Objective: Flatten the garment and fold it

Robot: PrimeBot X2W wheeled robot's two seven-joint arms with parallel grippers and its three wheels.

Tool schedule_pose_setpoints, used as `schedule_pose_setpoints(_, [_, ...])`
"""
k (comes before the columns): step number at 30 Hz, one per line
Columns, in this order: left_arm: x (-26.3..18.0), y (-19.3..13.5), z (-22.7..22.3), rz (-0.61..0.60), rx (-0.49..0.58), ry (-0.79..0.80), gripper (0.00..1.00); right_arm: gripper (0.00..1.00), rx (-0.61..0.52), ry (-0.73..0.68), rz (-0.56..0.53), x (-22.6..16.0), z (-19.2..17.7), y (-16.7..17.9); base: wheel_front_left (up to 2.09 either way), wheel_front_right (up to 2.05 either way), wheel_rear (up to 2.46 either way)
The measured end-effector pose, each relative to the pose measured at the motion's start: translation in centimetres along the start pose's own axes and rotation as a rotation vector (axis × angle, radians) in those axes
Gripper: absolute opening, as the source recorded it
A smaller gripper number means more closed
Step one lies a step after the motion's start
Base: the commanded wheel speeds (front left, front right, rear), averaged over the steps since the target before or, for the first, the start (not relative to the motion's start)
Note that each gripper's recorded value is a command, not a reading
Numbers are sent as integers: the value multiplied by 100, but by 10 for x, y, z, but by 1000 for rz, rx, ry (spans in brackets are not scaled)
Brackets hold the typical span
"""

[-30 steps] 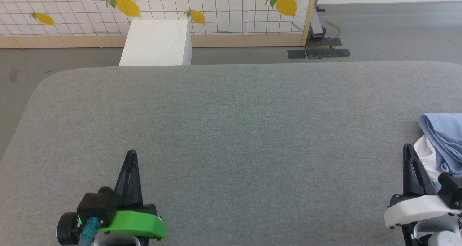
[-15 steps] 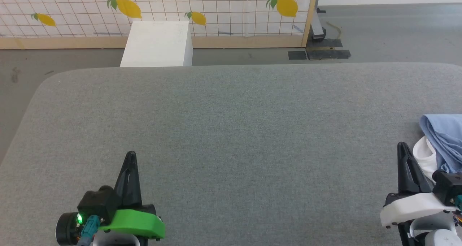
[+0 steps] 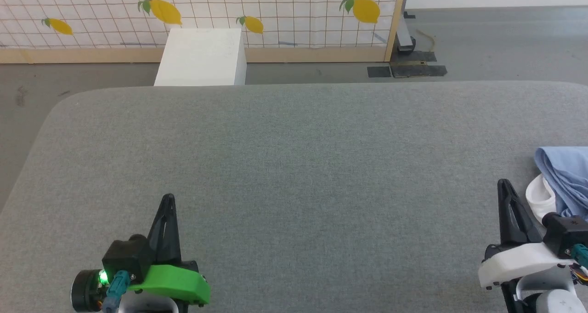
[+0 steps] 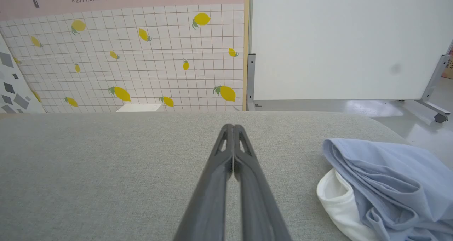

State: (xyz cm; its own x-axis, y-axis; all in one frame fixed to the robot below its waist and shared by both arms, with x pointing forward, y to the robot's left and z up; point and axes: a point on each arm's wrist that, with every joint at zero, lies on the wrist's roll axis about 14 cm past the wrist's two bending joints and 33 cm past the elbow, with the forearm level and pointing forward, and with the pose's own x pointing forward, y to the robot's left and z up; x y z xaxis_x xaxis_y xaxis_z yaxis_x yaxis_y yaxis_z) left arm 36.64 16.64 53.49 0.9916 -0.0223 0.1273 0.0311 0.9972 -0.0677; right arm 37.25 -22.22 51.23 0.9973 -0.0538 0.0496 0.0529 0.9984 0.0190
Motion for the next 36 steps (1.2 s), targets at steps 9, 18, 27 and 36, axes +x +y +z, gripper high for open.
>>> schedule_pose_setpoints(9, [0,1,-1,0,12,12,0,0,-2,1,19,1,3,6,0,0,0])
schedule_pose_setpoints(18, [0,3,-3,7,18,27,0,0,-5,5,38,2,5,13,0,0,0])
schedule_pose_setpoints(27, [0,4,-4,5,39,43,0,0,-13,12,56,2,6,19,0,0,0])
schedule_pose_setpoints(36, [0,5,-5,10,48,57,0,0,-19,15,75,2,7,25,0,0,0])
